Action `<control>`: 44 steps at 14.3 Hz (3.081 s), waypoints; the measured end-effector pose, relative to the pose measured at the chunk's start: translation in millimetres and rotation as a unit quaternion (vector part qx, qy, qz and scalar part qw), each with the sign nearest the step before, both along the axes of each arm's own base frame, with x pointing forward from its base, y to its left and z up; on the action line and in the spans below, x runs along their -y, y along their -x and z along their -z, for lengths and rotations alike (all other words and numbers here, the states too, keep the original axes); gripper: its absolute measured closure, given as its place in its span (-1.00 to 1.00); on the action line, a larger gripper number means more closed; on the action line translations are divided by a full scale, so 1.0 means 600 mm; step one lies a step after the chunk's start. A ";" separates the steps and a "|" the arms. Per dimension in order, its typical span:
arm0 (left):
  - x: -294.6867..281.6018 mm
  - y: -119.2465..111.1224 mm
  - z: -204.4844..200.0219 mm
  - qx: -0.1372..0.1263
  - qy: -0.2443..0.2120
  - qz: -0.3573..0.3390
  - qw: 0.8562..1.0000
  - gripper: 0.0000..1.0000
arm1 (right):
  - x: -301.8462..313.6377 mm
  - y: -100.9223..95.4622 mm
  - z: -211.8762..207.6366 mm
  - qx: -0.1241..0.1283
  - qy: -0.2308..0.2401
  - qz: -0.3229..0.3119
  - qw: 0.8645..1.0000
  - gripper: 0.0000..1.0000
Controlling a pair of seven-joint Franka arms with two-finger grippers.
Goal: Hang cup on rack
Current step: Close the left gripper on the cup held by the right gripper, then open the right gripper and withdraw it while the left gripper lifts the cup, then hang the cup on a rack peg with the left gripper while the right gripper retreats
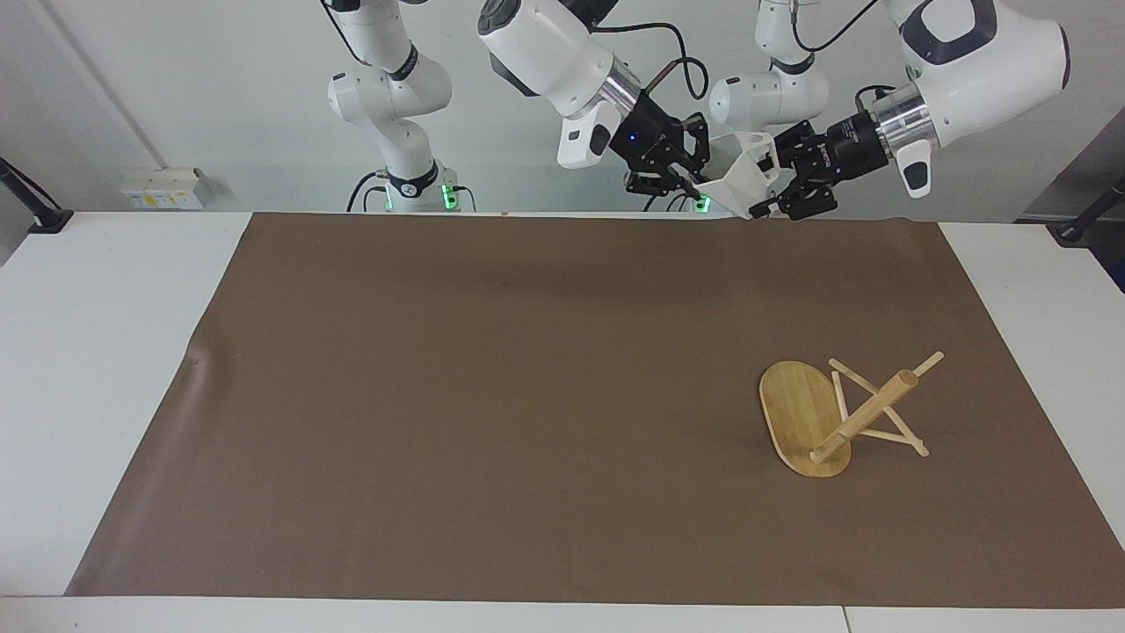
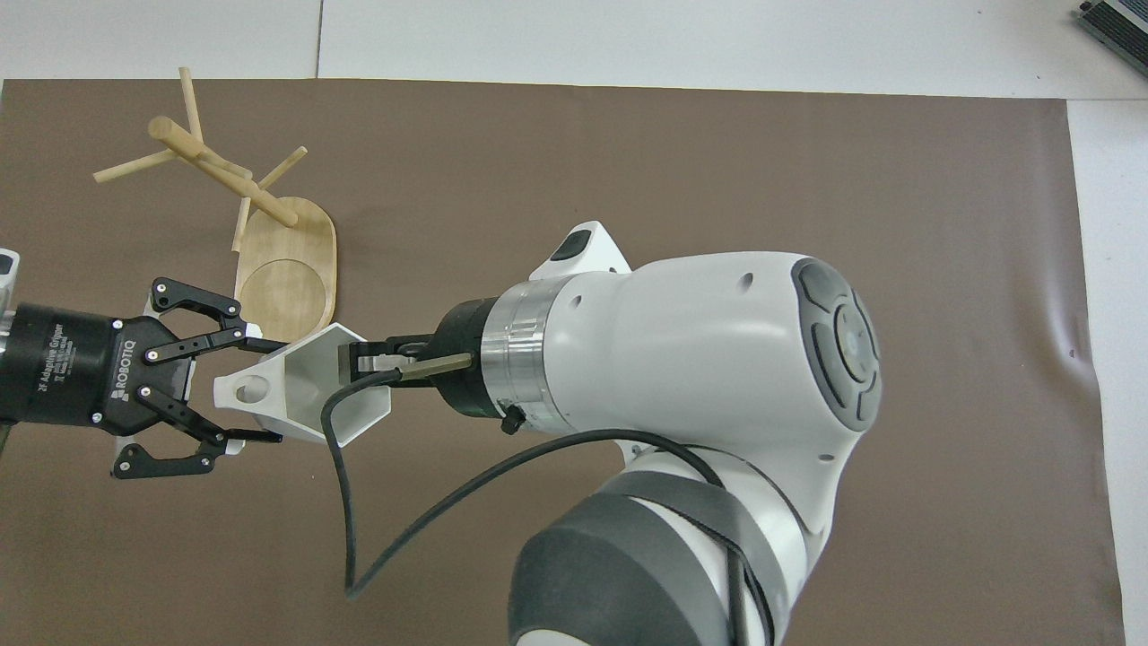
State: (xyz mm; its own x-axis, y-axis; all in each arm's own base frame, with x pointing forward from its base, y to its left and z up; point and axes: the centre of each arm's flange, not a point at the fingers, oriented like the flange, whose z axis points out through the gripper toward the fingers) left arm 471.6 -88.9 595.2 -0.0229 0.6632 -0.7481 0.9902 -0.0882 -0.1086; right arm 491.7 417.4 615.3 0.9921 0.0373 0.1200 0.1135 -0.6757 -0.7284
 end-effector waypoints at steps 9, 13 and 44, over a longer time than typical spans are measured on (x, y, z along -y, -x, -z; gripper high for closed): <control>-0.024 -0.001 0.016 -0.017 -0.076 -0.022 0.997 -0.39 | 0.019 -0.017 0.003 0.005 0.002 0.004 1.000 -1.00; -0.042 -0.020 0.033 -0.042 -0.122 -0.123 0.984 -0.39 | 0.060 -0.049 0.005 0.006 0.003 0.025 1.000 -1.00; -0.028 -0.148 0.214 -0.006 -0.123 -0.442 0.889 -0.39 | 0.545 -0.195 0.105 0.005 0.378 0.008 0.926 -1.00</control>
